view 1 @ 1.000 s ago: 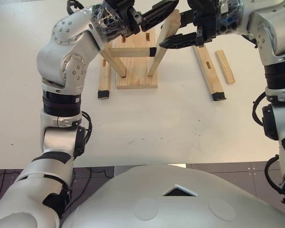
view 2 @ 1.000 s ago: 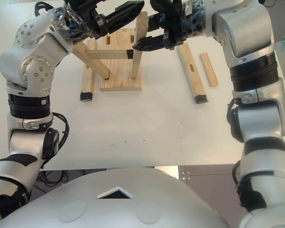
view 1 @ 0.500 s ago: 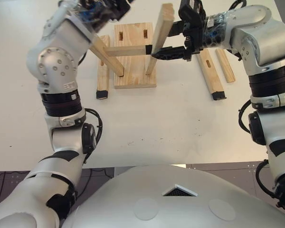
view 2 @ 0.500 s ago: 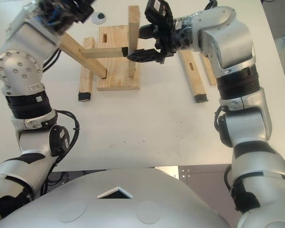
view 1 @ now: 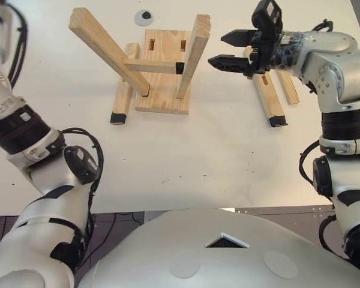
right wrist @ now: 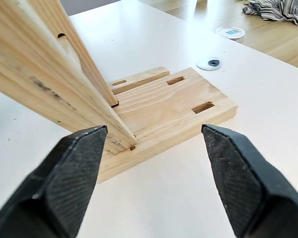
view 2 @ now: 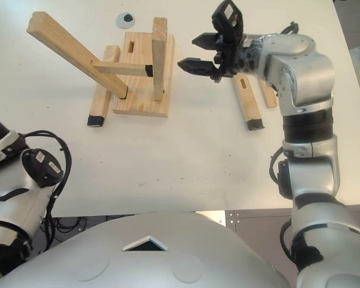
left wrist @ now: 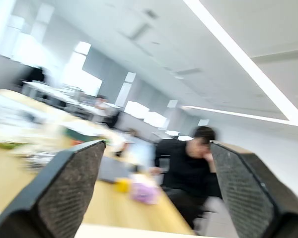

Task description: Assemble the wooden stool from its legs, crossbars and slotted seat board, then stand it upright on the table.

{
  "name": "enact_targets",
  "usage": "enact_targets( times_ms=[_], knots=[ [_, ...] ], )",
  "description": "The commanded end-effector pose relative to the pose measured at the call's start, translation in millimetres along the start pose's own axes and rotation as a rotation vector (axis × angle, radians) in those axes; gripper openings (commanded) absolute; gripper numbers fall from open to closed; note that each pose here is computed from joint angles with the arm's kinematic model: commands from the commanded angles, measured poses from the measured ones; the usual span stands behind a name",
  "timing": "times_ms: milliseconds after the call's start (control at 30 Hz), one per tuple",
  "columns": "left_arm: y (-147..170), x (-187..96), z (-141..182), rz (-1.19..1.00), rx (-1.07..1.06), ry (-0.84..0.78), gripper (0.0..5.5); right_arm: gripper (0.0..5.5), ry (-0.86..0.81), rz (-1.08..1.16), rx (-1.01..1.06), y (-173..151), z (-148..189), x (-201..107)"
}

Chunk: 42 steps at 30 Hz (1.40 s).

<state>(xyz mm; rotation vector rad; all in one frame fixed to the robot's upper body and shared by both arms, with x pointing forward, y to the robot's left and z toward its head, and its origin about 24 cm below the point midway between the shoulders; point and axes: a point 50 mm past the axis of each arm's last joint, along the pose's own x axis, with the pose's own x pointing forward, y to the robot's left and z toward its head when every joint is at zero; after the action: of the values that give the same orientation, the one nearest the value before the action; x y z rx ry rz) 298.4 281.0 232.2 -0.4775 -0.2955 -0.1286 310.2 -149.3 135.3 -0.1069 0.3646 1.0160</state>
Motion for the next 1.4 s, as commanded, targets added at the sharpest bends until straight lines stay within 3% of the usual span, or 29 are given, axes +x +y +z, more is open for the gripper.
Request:
enact_targets(
  times_ms=[33,100,167,333,467,600,667,733,833,1000,1133,1400],
  knots=[
    [64.9,-47.0,-24.5,0.371,0.208,0.164,3.32,2.88,0.103,-0.220,-0.128,-3.4,-19.5,-19.0],
    [76.6,-71.7,-46.4,0.438,0.279,0.265,3.02,2.53,0.070,-0.417,-0.166,-5.0,-19.8,-14.0],
    [70.9,-84.1,-68.4,0.412,0.343,0.343,2.73,2.22,-0.039,-0.598,-0.072,-1.7,-16.3,-5.8],
    [56.8,-79.5,-90.1,0.355,0.348,0.375,1.98,1.36,-0.165,-0.867,0.182,7.6,-26.9,-1.3],
    [30.8,-67.7,-109.0,0.239,0.276,0.402,1.28,0.57,-0.137,-0.860,0.200,14.9,-31.6,4.6],
    [-36.1,-65.4,-144.7,-0.006,0.114,0.523,0.75,0.01,-0.152,-0.792,0.179,25.4,-19.1,16.6],
    [-79.5,-75.9,-168.0,-0.132,0.030,0.602,0.44,0.00,-0.172,-0.681,0.154,41.9,-3.9,36.0],
    [-97.5,-83.5,-182.2,-0.166,0.014,0.650,0.21,0.00,-0.174,-0.551,0.130,62.5,7.3,55.7],
    [-97.0,-79.6,-184.9,-0.132,0.025,0.650,0.03,0.00,-0.139,-0.418,0.112,85.9,8.2,70.8],
    [-86.6,-71.0,-179.5,-0.078,0.043,0.610,0.03,0.00,-0.058,-0.378,0.141,85.0,-6.2,70.3],
    [-80.0,-71.2,-174.1,-0.088,0.063,0.602,0.03,0.00,-0.031,-0.468,0.158,59.9,-16.1,54.8],
    [4.1,-55.9,-113.4,0.115,0.191,0.517,0.03,0.00,0.008,-0.664,0.039,-8.2,-20.2,20.1]
  ],
)
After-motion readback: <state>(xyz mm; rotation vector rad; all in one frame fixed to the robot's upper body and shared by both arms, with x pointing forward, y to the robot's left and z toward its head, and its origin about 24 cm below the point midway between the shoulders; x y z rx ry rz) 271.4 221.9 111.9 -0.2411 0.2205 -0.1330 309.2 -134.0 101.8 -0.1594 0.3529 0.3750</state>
